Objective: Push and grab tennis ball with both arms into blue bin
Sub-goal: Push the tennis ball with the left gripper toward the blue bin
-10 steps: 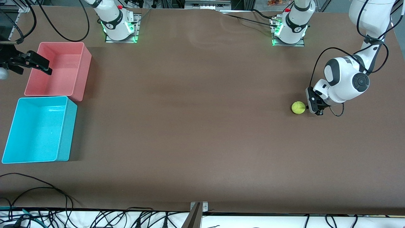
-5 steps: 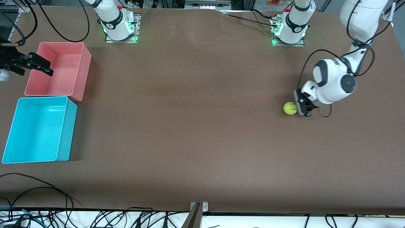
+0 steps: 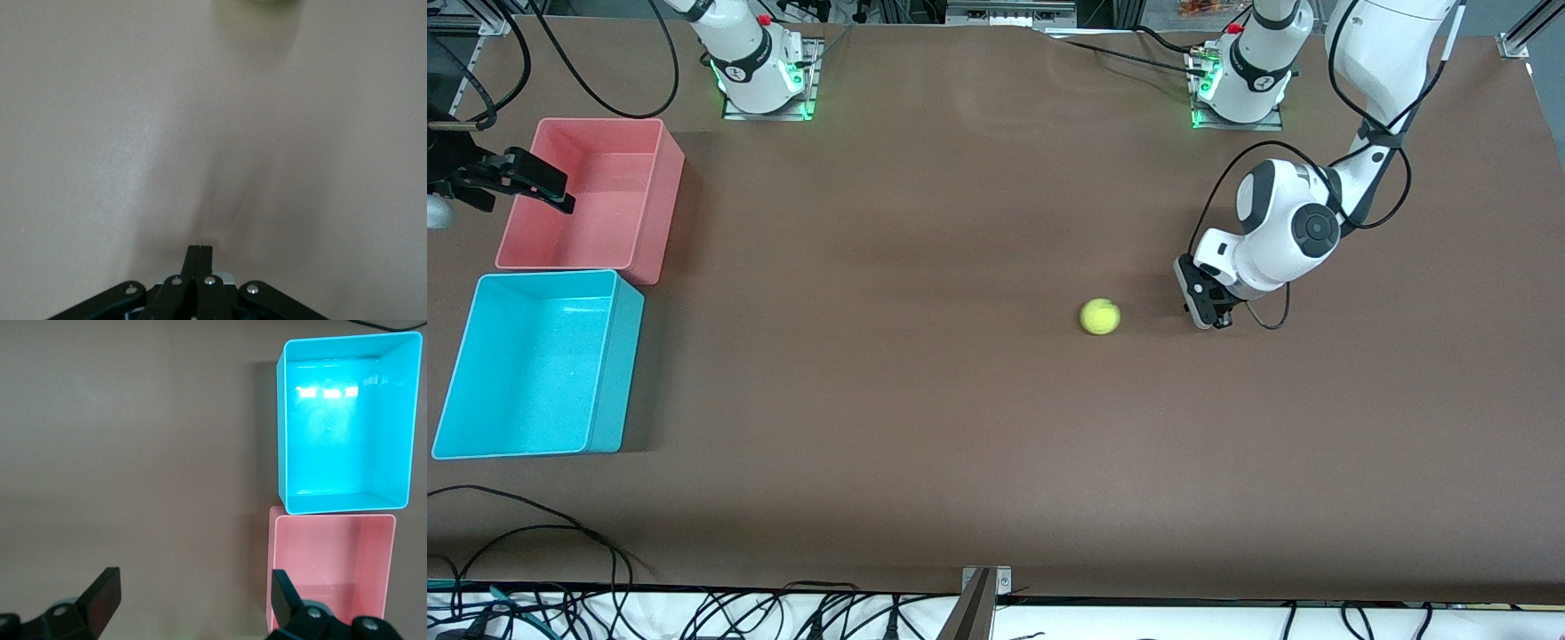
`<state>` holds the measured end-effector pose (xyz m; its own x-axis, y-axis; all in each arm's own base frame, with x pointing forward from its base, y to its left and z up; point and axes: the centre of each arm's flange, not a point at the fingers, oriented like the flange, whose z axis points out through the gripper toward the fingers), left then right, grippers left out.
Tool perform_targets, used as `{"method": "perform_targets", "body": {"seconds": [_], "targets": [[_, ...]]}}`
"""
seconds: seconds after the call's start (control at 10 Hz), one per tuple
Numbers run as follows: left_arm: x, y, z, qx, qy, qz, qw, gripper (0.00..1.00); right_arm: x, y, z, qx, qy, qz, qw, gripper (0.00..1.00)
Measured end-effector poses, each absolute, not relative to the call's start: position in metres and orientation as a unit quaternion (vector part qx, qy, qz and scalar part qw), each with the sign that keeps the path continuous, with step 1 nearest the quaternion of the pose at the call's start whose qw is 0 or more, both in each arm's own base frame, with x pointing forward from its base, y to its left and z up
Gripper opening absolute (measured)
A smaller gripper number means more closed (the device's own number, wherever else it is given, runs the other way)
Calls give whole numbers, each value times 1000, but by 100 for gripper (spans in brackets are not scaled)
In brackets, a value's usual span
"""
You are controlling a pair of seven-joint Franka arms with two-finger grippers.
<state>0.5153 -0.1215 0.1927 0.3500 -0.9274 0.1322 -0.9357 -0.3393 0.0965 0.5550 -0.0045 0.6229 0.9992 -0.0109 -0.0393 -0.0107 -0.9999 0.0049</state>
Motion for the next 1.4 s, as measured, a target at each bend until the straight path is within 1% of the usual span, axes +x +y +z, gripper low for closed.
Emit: {"method": "perform_targets", "body": {"seconds": [0.2,0.5,0.7,0.8,1.0,1.1,1.2,1.4], "targets": [[516,-116,192,821,-566,26,77,1,557,-5,620,1000,-6,-23,3,100],[517,-112,192,814,-577,22,68,1,570,-5,593,999,-6,-44,4,100],[520,-99,195,816,-574,19,67,1,575,-5,585,999,-6,-49,4,100],[524,-90,203,806,-588,23,62,6,574,-4,586,999,-6,-48,4,100],[529,-67,229,802,-595,19,59,30,574,-5,588,999,-6,-46,4,100],[530,-58,245,803,-593,18,57,32,574,-4,589,999,-6,-45,4,100],[530,-52,259,805,-591,18,56,39,574,-4,589,999,-5,-45,4,100],[527,-45,279,808,-586,16,58,64,574,-3,589,999,-4,-45,4,100]]}}
